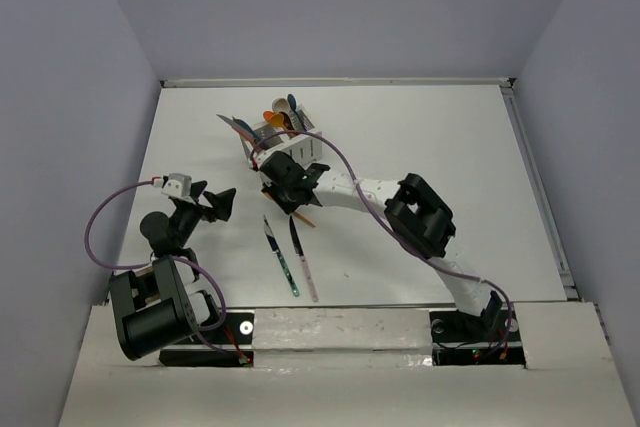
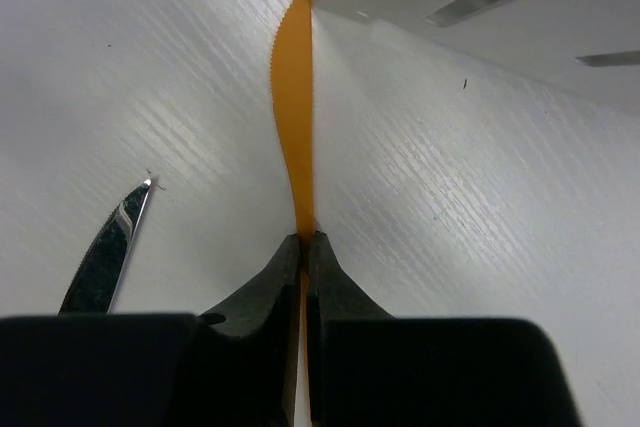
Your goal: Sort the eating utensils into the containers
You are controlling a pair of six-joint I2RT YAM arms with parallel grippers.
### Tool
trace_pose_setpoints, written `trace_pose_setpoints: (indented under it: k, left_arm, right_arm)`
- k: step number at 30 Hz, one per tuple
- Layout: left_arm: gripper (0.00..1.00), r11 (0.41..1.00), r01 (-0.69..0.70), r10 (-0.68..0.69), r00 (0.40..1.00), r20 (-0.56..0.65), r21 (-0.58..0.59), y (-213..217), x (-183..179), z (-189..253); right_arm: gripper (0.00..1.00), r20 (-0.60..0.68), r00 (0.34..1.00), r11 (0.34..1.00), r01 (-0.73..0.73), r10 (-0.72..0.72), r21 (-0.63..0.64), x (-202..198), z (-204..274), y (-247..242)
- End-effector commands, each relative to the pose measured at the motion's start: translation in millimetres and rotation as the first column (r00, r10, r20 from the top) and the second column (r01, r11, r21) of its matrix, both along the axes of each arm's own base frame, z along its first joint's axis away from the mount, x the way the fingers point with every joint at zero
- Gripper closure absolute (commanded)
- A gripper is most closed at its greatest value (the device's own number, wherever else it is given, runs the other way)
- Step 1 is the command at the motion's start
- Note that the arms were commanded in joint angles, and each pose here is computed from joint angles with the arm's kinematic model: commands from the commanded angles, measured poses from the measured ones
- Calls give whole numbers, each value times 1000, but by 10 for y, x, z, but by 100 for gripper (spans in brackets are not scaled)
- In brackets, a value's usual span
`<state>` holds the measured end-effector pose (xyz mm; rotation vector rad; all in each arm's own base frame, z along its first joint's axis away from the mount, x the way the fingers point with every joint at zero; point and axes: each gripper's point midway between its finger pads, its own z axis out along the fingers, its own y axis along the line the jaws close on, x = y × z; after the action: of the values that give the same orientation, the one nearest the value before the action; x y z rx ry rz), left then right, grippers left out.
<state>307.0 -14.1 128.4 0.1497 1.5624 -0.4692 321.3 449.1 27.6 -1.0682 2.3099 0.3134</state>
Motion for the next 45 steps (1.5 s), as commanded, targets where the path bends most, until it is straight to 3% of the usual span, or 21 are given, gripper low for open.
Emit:
trace_pose_setpoints:
  k: [1,8,13,20,30,32,33,34,37,39,42,44,45]
  left_arm:
    - [1,989,-28,-18,952,304,145,5,1,641]
    - [1,989,-30,-16,953,302,147,7,5,634]
    - [1,989,-29,-17,954,300,147,2,3,626]
    - [1,988,-39,-7,954,299,148,21,14,623]
    - [2,987,-28,-21,954,299,158,-1,10,618]
    - [3,986,11,-59,958,282,167,-54,8,615]
    - [4,982,48,-99,953,285,181,-110,-17,662]
    - [5,980,74,-125,953,278,186,-145,-22,688]
    - [7,964,177,-215,958,190,200,-271,27,783]
    - [7,935,218,-281,938,205,280,-423,-21,950]
    - [6,907,290,-354,917,182,307,-662,-123,1155]
    - [6,892,372,-420,892,168,256,-783,-210,1389]
    - [6,899,407,-428,895,128,162,-825,-231,1434]
  right_arm:
    - [100,-55,998,983,25,-35,-181,-277,-336,-426]
    - [100,40,991,968,137,-131,-210,-179,-271,-649]
    - [100,164,980,993,119,-115,-15,-96,303,-562]
    - [100,259,953,987,153,-160,49,-78,609,-758]
    - [100,297,937,979,145,-184,146,-96,870,-777]
    - [100,344,921,969,111,-183,220,-85,1049,-753]
    - [100,399,893,941,74,-210,330,-71,1433,-663]
    - [100,408,886,933,71,-222,352,-56,1442,-648]
    - [100,515,804,871,8,-297,490,-10,2141,-707]
    - [100,565,750,840,-24,-343,542,63,2465,-688]
    - [100,596,703,824,-23,-389,566,187,2621,-636]
    - [100,610,676,807,-36,-414,589,257,2744,-504]
    - [100,611,668,801,-37,-425,597,288,2770,-474]
